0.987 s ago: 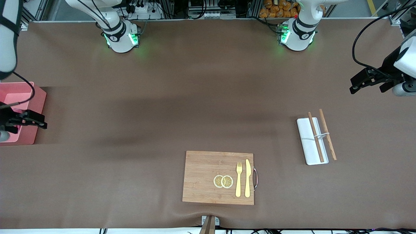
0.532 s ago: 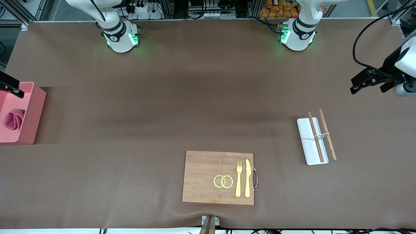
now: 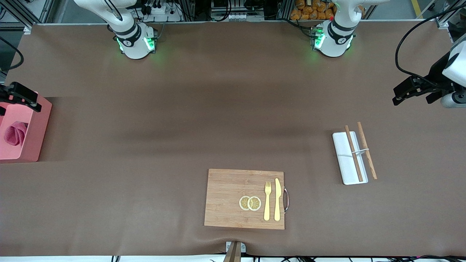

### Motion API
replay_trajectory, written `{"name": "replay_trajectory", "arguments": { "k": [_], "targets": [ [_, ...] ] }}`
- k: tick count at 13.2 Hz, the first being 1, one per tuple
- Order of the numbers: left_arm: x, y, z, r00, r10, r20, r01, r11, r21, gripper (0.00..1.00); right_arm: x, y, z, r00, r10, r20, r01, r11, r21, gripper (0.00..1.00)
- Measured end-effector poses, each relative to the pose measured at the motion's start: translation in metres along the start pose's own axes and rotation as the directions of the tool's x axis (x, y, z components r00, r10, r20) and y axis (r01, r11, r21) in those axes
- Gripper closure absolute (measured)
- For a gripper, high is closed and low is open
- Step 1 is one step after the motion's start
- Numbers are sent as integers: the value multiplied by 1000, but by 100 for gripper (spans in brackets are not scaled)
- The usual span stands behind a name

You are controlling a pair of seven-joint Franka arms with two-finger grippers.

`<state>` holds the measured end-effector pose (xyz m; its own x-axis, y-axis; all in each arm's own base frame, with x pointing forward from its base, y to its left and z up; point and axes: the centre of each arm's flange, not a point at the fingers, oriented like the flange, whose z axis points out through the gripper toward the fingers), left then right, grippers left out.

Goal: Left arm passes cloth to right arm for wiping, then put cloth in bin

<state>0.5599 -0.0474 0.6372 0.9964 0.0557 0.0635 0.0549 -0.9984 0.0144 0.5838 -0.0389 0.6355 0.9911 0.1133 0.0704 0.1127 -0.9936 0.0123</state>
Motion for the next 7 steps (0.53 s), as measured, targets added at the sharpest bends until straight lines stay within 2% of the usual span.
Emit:
{"name": "replay_trajectory", "arguments": {
  "k": [7],
  "targets": [
    [-1,0,-2,1000,1,-4,-1,1000,0,0,-4,-6,-8,1000,-10,-16,10,1000,-4,0]
  ]
}}
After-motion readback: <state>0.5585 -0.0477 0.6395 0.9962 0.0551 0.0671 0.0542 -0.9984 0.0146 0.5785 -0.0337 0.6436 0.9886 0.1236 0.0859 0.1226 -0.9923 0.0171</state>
